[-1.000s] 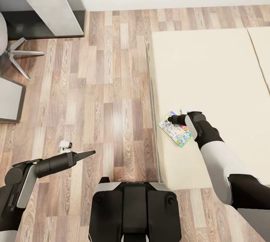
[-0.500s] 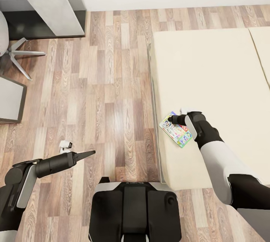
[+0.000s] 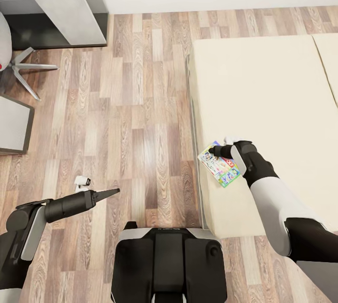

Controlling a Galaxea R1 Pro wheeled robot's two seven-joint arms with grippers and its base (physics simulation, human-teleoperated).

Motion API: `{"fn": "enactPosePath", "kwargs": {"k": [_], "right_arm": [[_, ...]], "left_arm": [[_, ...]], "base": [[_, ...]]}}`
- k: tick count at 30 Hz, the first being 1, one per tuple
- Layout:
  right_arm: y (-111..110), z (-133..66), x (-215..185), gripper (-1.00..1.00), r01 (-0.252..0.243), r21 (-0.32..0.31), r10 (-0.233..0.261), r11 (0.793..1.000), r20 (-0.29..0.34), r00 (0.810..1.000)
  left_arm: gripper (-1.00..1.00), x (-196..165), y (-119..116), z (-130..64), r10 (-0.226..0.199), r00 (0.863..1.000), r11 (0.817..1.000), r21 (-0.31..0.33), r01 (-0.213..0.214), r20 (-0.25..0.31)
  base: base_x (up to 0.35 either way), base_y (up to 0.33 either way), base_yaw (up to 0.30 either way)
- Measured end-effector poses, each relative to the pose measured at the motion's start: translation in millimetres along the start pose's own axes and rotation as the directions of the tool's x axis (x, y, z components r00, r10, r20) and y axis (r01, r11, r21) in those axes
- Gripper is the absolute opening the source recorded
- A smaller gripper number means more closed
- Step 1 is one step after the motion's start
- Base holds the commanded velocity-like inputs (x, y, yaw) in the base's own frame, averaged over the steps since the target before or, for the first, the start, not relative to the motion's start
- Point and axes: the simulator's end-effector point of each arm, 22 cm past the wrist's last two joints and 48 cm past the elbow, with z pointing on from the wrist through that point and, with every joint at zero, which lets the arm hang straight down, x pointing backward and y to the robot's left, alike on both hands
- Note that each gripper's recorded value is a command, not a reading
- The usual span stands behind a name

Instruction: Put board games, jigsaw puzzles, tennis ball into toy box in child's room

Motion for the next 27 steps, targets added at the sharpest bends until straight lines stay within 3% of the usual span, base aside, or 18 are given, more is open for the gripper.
{"fn": "enactPosePath", "kwargs": {"k": [27], "right_arm": [[-3.8, 5.1, 13.0, 1.00, 0.009, 0.013, -0.009, 1.000, -0.031, 0.999]], "left_arm": [[1.00, -0.3, 0.1, -0.2, 0.000, 1.000, 1.000, 0.000, 0.000, 0.001]], "base": [[0.000, 0.036, 0.000]]}}
